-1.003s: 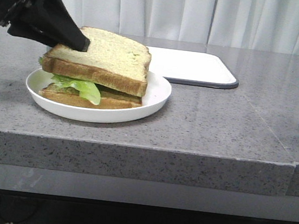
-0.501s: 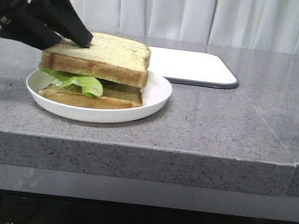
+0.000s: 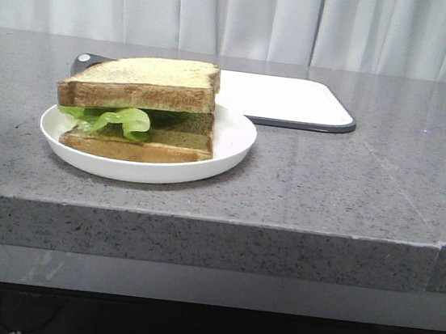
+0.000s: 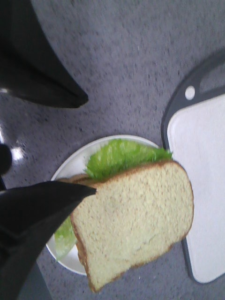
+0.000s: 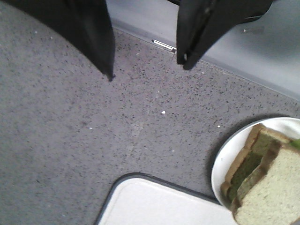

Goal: Left arm grabs bread, right arm adds lettuce

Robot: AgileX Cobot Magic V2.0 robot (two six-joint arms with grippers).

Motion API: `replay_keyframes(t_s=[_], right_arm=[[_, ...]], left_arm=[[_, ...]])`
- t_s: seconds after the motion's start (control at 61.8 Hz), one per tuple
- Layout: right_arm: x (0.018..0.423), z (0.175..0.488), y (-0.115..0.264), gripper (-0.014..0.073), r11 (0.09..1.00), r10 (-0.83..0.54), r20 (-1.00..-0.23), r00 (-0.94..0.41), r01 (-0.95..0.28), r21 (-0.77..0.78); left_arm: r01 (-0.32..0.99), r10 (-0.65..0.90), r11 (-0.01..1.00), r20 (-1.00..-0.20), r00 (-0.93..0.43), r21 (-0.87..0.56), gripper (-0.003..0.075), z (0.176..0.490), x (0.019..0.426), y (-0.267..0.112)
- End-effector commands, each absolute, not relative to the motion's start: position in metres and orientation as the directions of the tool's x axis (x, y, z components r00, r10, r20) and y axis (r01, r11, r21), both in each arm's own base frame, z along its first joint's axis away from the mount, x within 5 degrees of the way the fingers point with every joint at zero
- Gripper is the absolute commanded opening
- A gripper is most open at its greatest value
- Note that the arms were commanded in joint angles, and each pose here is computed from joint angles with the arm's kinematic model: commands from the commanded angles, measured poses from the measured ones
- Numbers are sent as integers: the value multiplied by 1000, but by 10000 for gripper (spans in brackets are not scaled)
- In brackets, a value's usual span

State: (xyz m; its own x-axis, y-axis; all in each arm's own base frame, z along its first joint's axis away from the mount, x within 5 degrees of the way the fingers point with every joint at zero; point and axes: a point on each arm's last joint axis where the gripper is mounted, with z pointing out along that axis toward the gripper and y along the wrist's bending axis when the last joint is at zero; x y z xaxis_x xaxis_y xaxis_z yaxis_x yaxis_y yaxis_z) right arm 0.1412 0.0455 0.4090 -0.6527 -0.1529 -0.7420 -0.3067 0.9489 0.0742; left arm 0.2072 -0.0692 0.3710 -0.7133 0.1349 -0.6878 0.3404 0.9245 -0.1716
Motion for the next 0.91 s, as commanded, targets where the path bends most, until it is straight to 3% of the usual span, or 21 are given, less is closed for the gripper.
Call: replay_keyframes(t_s=[0.0,0.226,0.55,0.663,0.89], right_arm=[[134,418,39,344,965,-80,-793,-604,-247,91],[115,400,34,344,966,-71,-787,-613,-239,99],[88,389,28,328,965,-63,-812,-580,-243,99],[85,387,27,216,965,-61,-815,-576,-243,99],[85,387,27,-51,965,-62,-816,-575,-244,99]], left_arm=[[267,72,953,-756,-651,-139,367,394,186,-57],[139,35,988,-789,-613,-64,367,385,143,-32],[142,29,988,-839,-544,-58,358,367,101,-20],[143,28,988,-842,-539,-59,265,363,99,-20],[146,25,987,-854,-520,-60,-4,364,100,-20]])
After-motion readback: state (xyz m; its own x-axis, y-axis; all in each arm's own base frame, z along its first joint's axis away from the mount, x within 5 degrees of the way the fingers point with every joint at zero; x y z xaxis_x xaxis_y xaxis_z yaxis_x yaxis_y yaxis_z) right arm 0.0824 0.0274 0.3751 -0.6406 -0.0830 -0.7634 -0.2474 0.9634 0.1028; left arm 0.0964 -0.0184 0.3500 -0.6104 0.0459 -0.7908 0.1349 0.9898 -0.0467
